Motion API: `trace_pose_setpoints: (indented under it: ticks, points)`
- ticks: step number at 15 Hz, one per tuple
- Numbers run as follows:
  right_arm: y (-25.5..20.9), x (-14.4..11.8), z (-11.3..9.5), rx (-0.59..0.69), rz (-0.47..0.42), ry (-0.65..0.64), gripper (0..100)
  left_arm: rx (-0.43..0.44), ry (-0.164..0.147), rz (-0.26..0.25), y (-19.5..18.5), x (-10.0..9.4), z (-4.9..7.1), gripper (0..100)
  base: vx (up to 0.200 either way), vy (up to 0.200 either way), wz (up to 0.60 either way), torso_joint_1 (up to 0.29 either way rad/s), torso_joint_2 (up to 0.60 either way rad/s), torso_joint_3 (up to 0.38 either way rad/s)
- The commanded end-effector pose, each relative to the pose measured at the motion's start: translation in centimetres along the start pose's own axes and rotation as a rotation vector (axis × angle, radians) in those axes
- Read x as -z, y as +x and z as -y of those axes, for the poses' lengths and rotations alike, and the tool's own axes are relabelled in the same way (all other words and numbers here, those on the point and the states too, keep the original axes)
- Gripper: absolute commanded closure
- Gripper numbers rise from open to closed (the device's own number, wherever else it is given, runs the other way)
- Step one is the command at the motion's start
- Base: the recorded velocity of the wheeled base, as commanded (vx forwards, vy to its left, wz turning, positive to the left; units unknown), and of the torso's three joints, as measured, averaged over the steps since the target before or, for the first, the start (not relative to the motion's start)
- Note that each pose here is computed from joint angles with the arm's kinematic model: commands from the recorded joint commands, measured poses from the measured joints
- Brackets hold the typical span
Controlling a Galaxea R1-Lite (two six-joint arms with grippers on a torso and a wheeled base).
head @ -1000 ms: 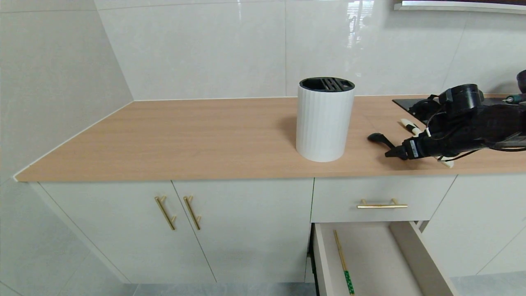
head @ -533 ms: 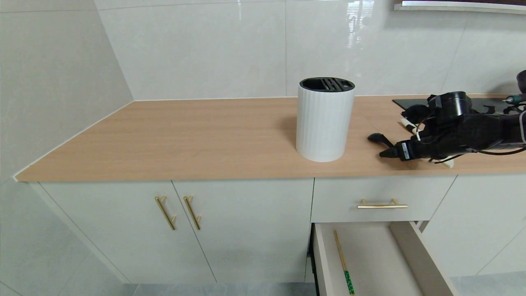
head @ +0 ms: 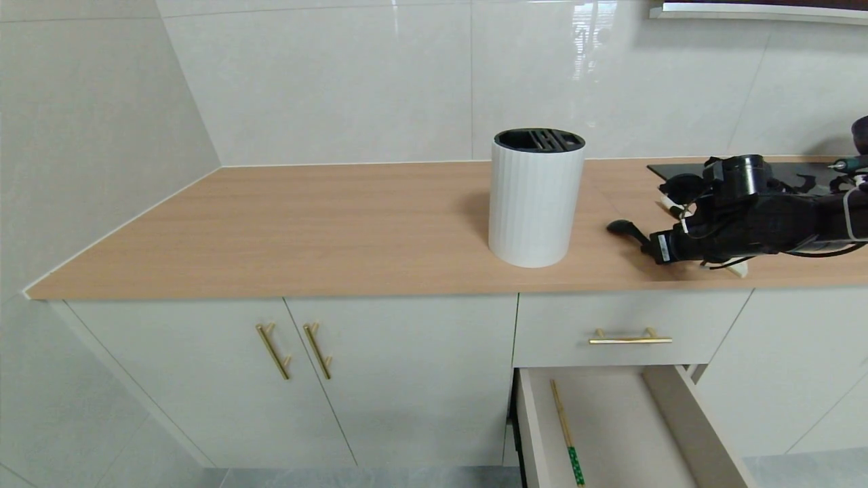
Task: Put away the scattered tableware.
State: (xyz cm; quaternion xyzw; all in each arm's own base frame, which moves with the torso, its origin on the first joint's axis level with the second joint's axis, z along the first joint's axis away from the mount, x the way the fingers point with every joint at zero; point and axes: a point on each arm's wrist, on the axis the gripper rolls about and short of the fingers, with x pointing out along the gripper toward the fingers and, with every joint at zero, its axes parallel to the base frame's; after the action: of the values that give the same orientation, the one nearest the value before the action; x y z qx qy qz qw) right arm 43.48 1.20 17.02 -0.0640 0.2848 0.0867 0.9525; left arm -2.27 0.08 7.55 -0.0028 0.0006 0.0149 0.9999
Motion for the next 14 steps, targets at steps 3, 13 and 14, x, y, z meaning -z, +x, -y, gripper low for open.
trace_pose_setpoints:
  ticks: [3,13,14]
  points:
    - [0.4,0.3,-0.1,-0.005,-0.016,0.008,100,-0.001,0.001,-0.002,0.0,0.0,0.0,0,0.0,0.0,0.0,0.0,0.0,0.0]
    - [-11.6,-3.6,-3.5,0.095,0.159,0.359,100,-0.001,-0.001,0.0,0.0,0.0,0.0,0,0.0,0.0,0.0,0.0,0.0,0.0]
    - [-13.4,-2.8,-4.1,0.084,0.141,0.372,100,-0.001,-0.001,0.0,0.0,0.0,0.0,0,0.0,0.0,0.0,0.0,0.0,0.0]
